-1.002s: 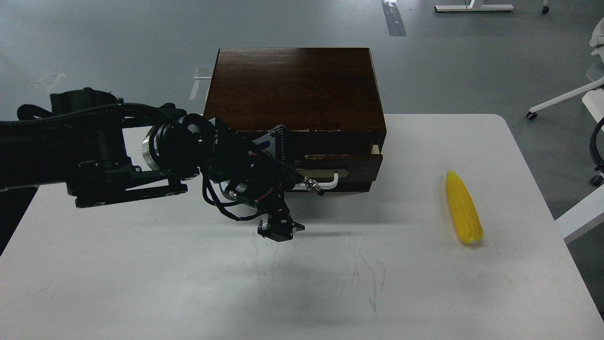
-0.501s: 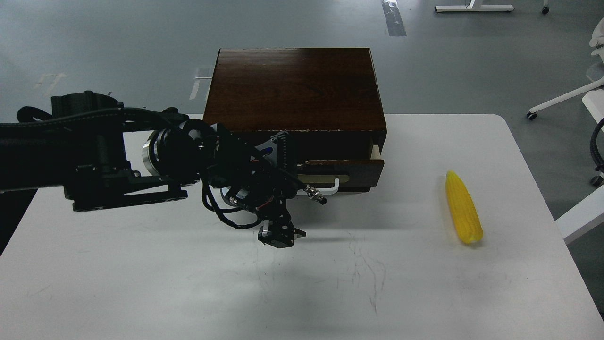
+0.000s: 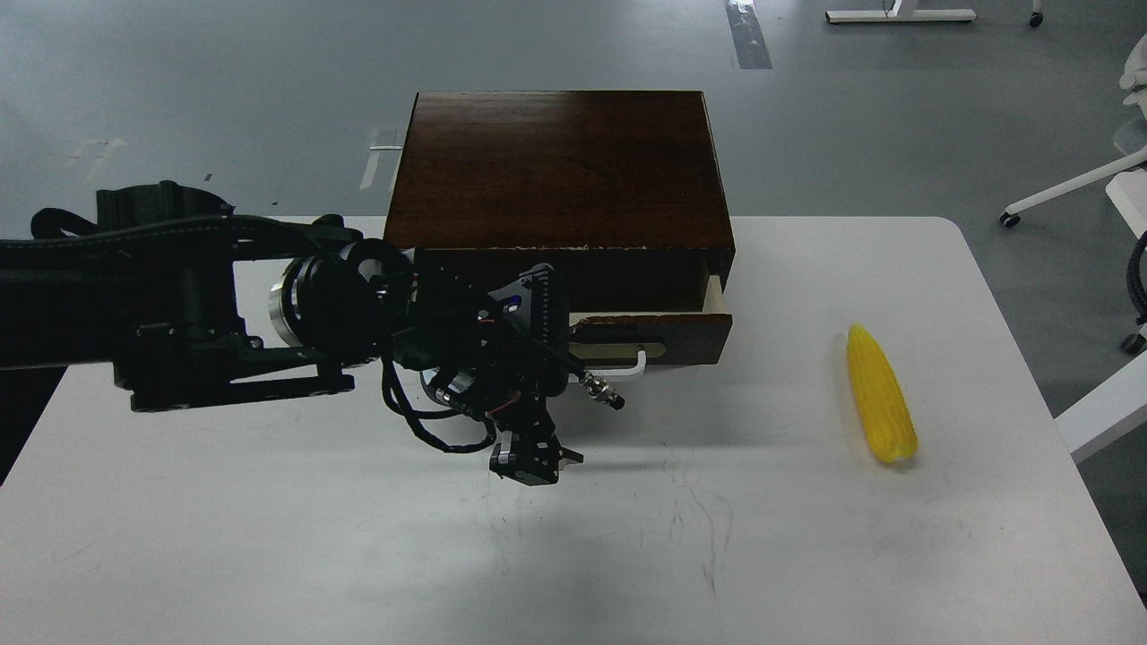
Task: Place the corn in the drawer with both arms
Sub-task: 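Pull the drawer handle toward the robot with the left gripper, then release the handle and raise the left arm away from the box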
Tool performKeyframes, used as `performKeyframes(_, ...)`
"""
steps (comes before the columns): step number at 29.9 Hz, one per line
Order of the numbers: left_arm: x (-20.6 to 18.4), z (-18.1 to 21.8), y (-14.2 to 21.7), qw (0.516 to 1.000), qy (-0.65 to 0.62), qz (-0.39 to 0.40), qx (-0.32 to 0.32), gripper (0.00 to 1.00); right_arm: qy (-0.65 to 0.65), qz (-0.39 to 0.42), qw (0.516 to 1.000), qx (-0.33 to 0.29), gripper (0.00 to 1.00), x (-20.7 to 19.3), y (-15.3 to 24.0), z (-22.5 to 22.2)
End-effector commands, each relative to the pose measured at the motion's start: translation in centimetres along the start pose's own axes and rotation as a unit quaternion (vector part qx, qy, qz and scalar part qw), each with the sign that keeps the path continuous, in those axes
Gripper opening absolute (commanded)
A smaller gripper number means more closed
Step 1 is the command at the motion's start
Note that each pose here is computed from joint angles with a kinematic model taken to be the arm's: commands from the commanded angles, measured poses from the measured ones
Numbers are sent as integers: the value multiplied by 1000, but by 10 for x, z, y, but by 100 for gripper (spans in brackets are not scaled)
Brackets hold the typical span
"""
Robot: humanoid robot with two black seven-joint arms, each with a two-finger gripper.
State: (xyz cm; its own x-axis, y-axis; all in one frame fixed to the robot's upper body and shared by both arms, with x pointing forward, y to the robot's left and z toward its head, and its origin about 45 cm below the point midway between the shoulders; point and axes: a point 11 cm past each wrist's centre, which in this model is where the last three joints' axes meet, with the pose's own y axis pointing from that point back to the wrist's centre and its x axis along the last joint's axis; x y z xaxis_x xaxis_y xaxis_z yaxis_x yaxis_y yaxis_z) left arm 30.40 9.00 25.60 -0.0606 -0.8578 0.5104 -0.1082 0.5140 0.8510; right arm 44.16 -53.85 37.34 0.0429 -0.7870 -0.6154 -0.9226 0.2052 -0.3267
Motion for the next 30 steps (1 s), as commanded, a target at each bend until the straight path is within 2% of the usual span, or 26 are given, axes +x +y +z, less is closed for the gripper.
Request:
performKeyframes(1, 1, 5, 0, 1000, -5, 2, -6, 94, 1, 0, 1000, 1, 100, 0, 0, -1)
performKeyframes(12, 11, 5, 5, 1000, -13, 12, -3, 96, 5, 6, 1000, 9, 100, 3, -1, -7)
performKeyframes(21, 24, -11, 24, 999, -18, 24, 24, 97, 5, 4, 1000, 10, 100, 1, -3, -8)
performKeyframes(23, 40, -22, 46, 997, 11, 69, 36, 97, 8, 5, 1000, 6, 100, 2, -2, -7)
performKeyframes(24, 41, -22, 46, 997, 11, 69, 36, 97, 8, 5, 1000, 6, 100, 2, -2, -7)
performKeyframes(30, 65, -56, 90, 959, 201, 199, 7, 98, 71, -11, 996, -48, 100, -3, -3, 6)
